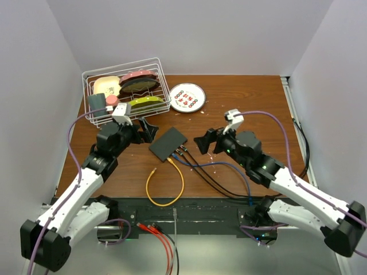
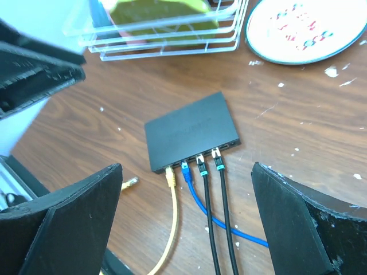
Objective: Insert the plug into the switch port
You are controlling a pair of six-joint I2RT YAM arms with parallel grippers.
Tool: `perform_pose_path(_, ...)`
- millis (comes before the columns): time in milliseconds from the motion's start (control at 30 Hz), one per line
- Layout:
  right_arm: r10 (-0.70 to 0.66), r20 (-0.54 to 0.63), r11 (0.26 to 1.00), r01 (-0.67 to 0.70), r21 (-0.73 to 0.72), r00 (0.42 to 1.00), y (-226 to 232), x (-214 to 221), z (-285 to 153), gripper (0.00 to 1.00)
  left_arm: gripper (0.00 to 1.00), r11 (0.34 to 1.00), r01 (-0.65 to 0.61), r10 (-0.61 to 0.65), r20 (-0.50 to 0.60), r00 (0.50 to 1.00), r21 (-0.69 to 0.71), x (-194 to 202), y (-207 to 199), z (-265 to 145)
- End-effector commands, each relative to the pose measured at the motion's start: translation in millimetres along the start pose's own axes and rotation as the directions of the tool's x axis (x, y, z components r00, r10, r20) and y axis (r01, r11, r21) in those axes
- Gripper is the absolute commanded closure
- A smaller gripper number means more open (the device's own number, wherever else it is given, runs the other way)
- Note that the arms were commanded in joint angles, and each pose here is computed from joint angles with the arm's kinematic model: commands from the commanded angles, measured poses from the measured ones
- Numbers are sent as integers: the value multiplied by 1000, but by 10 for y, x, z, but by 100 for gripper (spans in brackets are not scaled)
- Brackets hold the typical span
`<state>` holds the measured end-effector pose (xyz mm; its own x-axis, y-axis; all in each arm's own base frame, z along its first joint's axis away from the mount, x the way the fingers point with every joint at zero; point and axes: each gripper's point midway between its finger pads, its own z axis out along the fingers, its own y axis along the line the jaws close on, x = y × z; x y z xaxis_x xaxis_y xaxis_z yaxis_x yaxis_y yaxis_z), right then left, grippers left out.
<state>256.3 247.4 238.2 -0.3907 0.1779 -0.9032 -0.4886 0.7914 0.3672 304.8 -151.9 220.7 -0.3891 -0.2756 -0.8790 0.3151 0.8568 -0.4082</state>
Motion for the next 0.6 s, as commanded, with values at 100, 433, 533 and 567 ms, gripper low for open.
perform_pose_path(100,-18,-29,996,20,89,999,-230,120,-263,1,0,999,0,3,91,996,-37,-108,64,-192)
perform_pose_path(433,0,-24,999,1,44,1000,-184,183,-316,1,0,998,-14,17,59,998,-57,-50,103,-206)
perform_pose_path(533,-2,-25,999,3,51,1000,-190,169,-318,1,0,997,-18,22,56,998,-71,-37,133,-211)
perform_pose_path(567,-3,-23,999,5,50,1000,-181,154,-311,1,0,997,-18,22,58,998,-72,-49,132,-209)
